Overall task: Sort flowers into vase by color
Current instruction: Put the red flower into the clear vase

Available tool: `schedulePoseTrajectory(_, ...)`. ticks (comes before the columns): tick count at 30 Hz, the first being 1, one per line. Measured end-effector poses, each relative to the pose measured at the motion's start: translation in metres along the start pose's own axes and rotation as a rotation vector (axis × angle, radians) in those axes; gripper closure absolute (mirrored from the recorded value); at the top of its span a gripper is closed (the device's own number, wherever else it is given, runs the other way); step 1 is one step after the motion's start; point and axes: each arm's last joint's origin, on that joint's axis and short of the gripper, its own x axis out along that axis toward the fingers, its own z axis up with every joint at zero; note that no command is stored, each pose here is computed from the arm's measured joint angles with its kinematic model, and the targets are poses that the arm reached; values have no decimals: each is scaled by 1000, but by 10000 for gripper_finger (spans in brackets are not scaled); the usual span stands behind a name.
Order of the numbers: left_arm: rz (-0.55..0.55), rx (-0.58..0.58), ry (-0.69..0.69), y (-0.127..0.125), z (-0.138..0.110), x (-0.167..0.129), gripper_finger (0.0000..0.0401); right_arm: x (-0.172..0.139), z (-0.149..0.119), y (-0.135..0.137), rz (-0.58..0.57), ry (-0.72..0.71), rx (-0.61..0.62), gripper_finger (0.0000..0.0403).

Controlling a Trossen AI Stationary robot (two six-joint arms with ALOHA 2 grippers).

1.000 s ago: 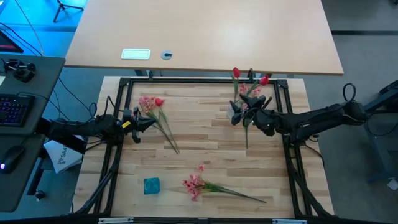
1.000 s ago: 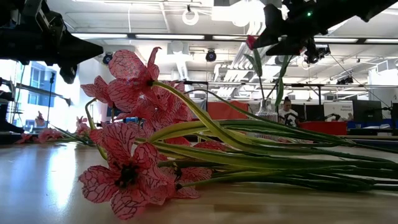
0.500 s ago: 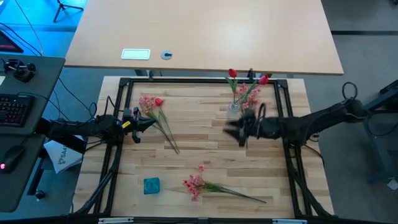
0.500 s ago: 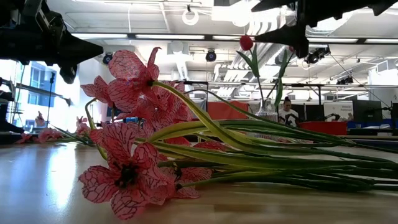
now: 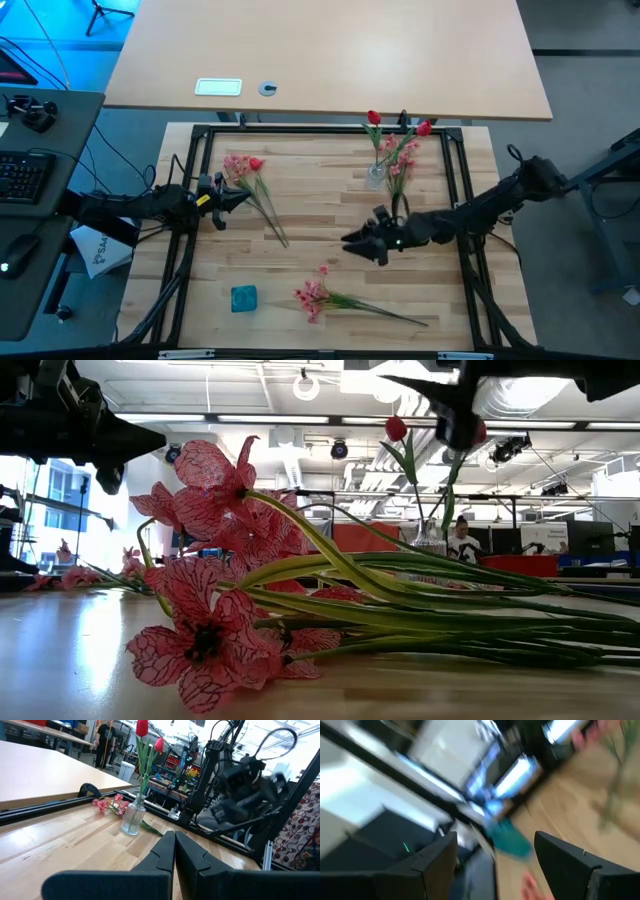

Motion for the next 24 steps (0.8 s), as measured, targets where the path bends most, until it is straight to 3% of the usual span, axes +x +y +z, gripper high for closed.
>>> schedulePoseTrajectory(7, -14, -54, -36, -1, 4, 0, 401, -3, 30, 5, -48, -360, -72, 144)
schedulePoseTrajectory(12, -96, -230, -196, -7, 21, -2, 401, -2, 49, -5, -94, -469, -75, 144)
schedulePoseTrajectory(16, -26, -428, -299, -6, 31, -3, 399, -1, 61, -13, -93, -485, -52, 144)
schedulePoseTrajectory(20, 24, -474, -204, -16, 49, 5, 368, 0, 72, -21, -87, -484, -64, 144)
schedulePoseTrajectory(24, 130, -404, -63, -31, 73, 24, 311, 0, 87, -32, -62, -458, -94, 144)
